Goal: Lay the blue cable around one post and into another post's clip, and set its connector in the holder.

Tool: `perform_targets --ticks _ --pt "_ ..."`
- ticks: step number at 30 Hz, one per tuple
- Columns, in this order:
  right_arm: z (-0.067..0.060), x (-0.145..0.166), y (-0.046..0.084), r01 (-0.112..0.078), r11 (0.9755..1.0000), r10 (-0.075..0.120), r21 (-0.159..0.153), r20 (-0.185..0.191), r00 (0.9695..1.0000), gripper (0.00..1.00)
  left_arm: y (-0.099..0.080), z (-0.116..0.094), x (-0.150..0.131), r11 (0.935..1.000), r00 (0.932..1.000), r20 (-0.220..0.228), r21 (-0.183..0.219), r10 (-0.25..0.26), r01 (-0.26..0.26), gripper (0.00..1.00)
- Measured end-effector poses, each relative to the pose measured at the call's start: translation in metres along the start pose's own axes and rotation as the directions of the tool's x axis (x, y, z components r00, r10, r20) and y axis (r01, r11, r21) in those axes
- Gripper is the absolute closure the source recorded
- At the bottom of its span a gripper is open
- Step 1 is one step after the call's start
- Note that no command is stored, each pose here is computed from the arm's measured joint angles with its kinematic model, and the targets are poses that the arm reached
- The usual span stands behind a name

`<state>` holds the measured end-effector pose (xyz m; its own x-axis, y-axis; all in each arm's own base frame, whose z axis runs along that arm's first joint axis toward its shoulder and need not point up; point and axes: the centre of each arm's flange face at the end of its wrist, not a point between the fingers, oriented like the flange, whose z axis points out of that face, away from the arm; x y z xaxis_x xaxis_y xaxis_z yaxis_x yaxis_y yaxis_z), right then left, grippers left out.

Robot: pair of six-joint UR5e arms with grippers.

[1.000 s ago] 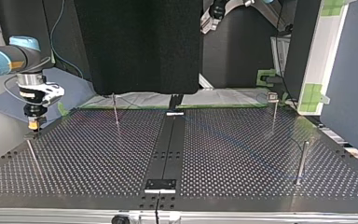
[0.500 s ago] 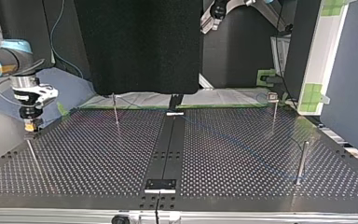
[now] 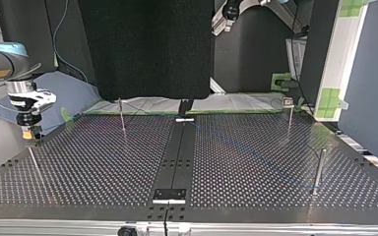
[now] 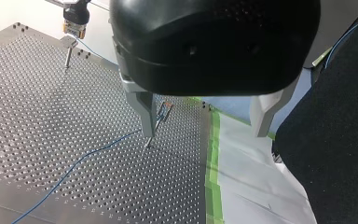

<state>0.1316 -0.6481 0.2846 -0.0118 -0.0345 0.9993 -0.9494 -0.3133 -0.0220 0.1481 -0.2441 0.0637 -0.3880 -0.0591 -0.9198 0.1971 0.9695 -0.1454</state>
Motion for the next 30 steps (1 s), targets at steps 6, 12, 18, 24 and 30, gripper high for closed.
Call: perform_targets --ticks 6,12,18,24,30 --pt "0.009 -0.007 0.002 -0.009 0.9996 0.009 0.025 0.011 0.9999 1.00 0.000 0.000 0.000 1.0000 1.0000 0.000 0.000 0.000 0.000 0.00" --pt "0.017 -0.008 0.001 -0.010 0.9987 0.009 0.050 0.010 0.9999 1.00 0.000 0.000 0.000 1.0000 1.0000 0.001 -0.003 -0.001 0.001 0.00" --pt "0.020 -0.004 0.000 -0.005 0.9977 0.005 0.067 -0.002 1.0000 1.00 0.001 0.000 0.000 0.9999 1.0000 0.004 -0.013 -0.001 0.001 0.00" --pt "0.020 -0.003 0.002 -0.002 0.9971 0.003 0.076 -0.012 0.9999 1.00 0.002 0.000 -0.001 0.9999 1.0000 0.004 -0.016 -0.001 0.001 0.00" --pt "0.022 -0.001 0.003 -0.005 0.9966 0.007 0.082 -0.032 0.9995 1.00 0.002 0.000 -0.001 0.9998 1.0000 0.005 -0.019 0.000 0.000 0.00"
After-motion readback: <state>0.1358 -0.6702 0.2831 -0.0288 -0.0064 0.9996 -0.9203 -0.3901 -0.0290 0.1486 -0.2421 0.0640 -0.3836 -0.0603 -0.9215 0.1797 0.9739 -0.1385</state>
